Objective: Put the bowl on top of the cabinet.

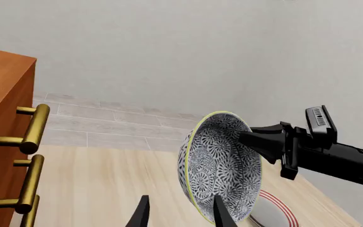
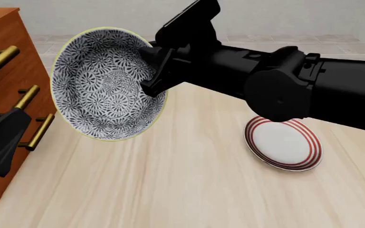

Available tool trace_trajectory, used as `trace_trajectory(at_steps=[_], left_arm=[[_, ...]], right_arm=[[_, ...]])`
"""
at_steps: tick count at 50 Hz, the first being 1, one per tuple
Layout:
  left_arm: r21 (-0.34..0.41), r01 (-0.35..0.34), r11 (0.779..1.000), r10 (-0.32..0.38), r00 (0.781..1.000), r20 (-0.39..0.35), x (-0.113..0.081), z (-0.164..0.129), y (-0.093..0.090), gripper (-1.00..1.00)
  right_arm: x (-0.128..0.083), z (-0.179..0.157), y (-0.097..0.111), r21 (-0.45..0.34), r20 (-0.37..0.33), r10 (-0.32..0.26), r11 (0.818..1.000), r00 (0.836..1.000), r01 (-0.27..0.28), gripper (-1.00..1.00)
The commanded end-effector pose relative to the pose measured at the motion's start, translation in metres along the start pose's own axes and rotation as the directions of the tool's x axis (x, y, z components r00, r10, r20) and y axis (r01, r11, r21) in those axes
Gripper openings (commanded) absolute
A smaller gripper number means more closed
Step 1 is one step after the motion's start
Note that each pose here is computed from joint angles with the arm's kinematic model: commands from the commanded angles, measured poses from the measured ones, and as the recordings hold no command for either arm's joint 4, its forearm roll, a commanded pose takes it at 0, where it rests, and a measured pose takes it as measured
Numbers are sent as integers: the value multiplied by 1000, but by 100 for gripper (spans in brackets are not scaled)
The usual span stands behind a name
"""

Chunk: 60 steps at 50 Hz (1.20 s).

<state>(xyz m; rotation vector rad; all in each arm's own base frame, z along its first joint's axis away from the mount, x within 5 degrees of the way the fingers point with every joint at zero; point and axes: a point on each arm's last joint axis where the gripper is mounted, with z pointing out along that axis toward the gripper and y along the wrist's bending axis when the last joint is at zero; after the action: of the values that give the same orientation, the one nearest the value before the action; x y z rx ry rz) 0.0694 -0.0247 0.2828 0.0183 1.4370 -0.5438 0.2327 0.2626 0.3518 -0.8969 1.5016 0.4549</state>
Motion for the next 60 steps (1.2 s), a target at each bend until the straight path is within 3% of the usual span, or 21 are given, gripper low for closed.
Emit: trace_trajectory(at_steps=[1, 60], left_arm=[[35, 32, 999, -32, 999, -8, 1, 10, -3, 100], [52, 35, 998, -32, 998, -59, 22, 57, -3, 100]], right_arm=[[-5, -2, -1, 3, 13, 22, 1000, 1000, -22, -100], [-11, -14, 2, -4, 33, 24, 1000, 999, -24, -100]])
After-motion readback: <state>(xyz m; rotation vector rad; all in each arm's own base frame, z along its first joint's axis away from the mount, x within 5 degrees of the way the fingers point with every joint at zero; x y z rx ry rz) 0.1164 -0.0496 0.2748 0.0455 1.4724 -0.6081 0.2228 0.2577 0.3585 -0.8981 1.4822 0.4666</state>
